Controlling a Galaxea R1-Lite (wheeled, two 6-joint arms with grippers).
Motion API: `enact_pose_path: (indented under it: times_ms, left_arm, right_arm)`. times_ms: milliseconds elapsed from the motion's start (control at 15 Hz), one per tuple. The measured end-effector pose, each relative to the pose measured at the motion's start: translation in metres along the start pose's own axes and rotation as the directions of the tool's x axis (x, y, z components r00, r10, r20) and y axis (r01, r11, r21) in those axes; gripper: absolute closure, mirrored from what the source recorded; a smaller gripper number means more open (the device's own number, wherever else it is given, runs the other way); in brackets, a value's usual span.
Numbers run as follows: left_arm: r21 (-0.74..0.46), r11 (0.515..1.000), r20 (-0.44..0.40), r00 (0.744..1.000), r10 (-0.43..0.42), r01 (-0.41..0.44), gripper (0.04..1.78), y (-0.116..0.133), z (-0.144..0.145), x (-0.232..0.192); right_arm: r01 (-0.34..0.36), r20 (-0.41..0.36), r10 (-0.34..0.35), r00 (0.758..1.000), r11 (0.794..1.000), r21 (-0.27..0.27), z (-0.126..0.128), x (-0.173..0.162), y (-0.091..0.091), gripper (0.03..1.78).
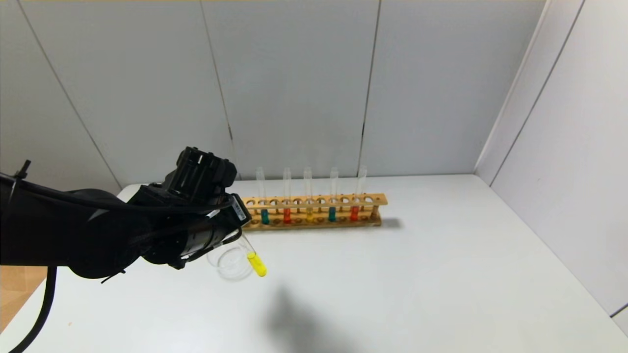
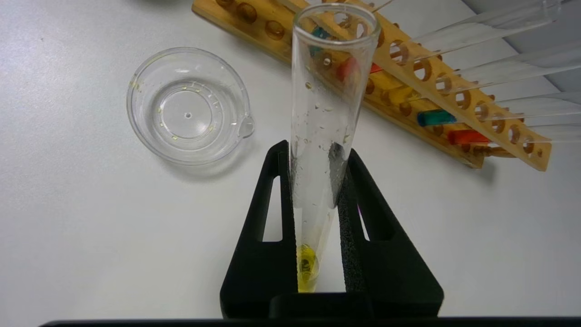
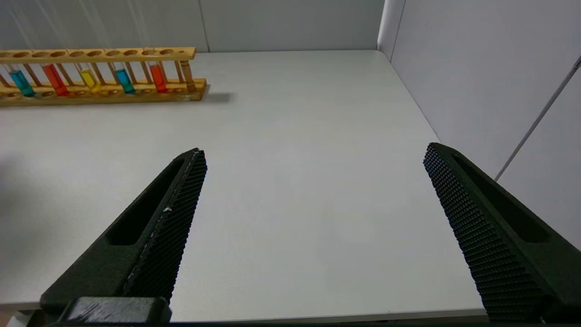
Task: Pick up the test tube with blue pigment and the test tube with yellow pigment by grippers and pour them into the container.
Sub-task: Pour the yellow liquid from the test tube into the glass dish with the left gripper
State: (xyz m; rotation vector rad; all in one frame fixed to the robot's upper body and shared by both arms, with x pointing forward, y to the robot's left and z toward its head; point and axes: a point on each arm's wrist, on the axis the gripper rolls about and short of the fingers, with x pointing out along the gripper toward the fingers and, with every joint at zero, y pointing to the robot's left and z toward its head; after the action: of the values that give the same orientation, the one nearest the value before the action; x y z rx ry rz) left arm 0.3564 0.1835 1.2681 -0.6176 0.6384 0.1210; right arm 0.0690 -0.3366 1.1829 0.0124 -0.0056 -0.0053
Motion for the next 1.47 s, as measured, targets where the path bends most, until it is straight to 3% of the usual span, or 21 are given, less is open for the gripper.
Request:
enact_pose_path:
  times_ms: [467, 1467]
  left_arm:
    - [0.041, 0.992, -0.015, 0.993, 0.117, -0.116, 1.5, -0.003, 0.001, 0.006]
    - [0.049, 0.979, -0.088, 0.976, 0.201, -0.197, 1.5, -0.006, -0.005, 0.014]
  right_arm:
    - [0.0, 0.0, 0.0, 1.0, 1.0, 0.0, 0.0, 0.0, 0.0, 0.06]
    - [0.0, 0.0, 0.0, 1.0, 1.0, 0.0, 0.0, 0.0, 0.0, 0.06]
